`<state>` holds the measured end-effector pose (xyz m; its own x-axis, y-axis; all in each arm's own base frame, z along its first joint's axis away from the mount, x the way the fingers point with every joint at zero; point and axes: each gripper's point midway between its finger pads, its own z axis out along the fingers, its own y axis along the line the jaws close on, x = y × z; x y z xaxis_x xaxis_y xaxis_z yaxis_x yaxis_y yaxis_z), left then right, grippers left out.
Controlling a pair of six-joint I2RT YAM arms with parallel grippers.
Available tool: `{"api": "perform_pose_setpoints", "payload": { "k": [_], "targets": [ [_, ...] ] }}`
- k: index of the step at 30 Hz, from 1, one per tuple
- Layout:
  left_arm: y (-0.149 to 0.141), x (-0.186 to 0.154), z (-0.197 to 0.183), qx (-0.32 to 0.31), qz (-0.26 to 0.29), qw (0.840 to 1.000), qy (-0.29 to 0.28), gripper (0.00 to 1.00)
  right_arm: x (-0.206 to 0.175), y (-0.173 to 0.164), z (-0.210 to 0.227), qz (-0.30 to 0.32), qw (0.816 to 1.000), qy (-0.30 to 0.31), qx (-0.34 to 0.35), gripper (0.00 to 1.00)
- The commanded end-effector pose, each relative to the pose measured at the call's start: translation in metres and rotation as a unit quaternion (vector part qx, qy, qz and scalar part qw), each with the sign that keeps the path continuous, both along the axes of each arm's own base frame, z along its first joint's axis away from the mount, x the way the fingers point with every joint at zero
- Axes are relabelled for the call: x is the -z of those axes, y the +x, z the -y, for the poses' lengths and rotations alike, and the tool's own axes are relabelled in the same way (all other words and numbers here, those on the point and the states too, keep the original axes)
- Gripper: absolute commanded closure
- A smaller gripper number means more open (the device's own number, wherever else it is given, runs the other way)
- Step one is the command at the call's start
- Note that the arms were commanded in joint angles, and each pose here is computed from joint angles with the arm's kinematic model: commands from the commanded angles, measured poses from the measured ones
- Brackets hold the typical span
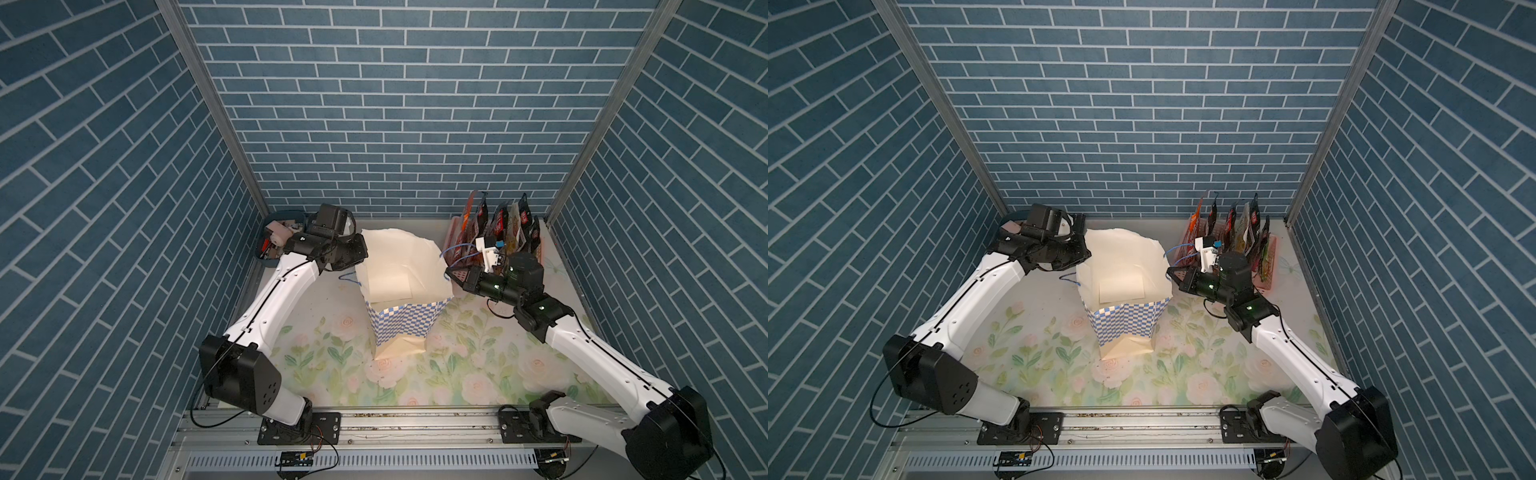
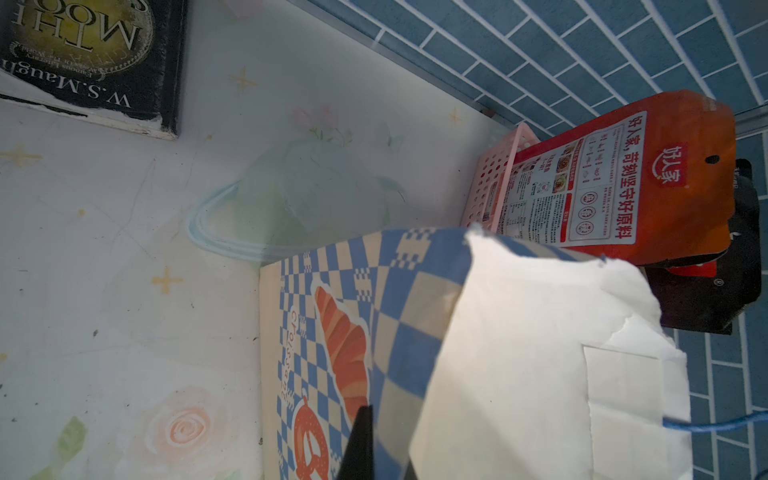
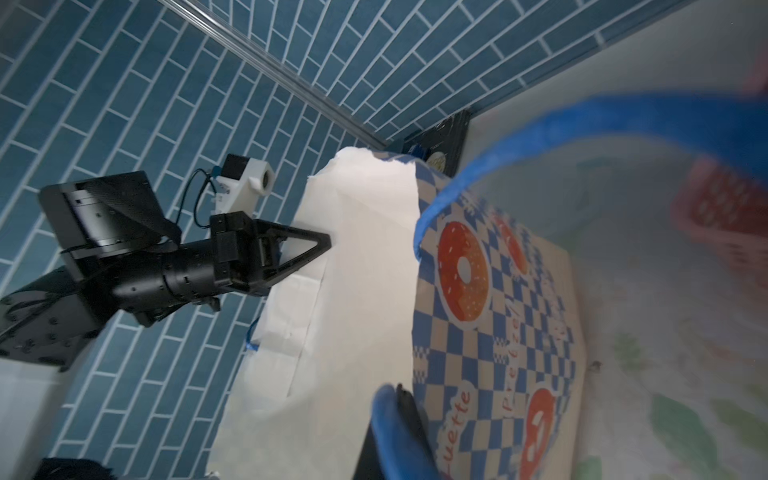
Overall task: Place the condiment packets inside the bag
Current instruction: Adjust the paper bag at the center of the board.
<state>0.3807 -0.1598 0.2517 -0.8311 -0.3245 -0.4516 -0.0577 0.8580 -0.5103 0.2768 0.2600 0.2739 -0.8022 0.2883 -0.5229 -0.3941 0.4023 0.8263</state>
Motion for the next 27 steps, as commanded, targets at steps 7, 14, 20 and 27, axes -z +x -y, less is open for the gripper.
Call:
{"api": "perform_pose_setpoints", "payload": {
  "k": [7,14,20,27],
  "targets": [
    [-0.001,0.000,-0.002,0.005,0.006,1.000,0.003,1.00,-0.032,-0.017,0.004,0.010,1.000,0.003,-0.015,0.45],
    [0.000,-0.008,0.000,0.013,0.016,1.000,0.000,0.71,-0.037,-0.018,0.048,0.048,0.987,-0.139,0.066,0.16],
    [-0.003,-0.027,-0.003,0.016,0.040,0.999,0.002,0.39,-0.060,0.001,0.081,0.074,0.959,-0.231,0.145,0.15],
    [-0.013,-0.046,-0.008,0.014,0.061,0.998,0.003,0.21,-0.074,0.065,0.084,0.062,0.926,-0.307,0.210,0.20]
  ]
}}
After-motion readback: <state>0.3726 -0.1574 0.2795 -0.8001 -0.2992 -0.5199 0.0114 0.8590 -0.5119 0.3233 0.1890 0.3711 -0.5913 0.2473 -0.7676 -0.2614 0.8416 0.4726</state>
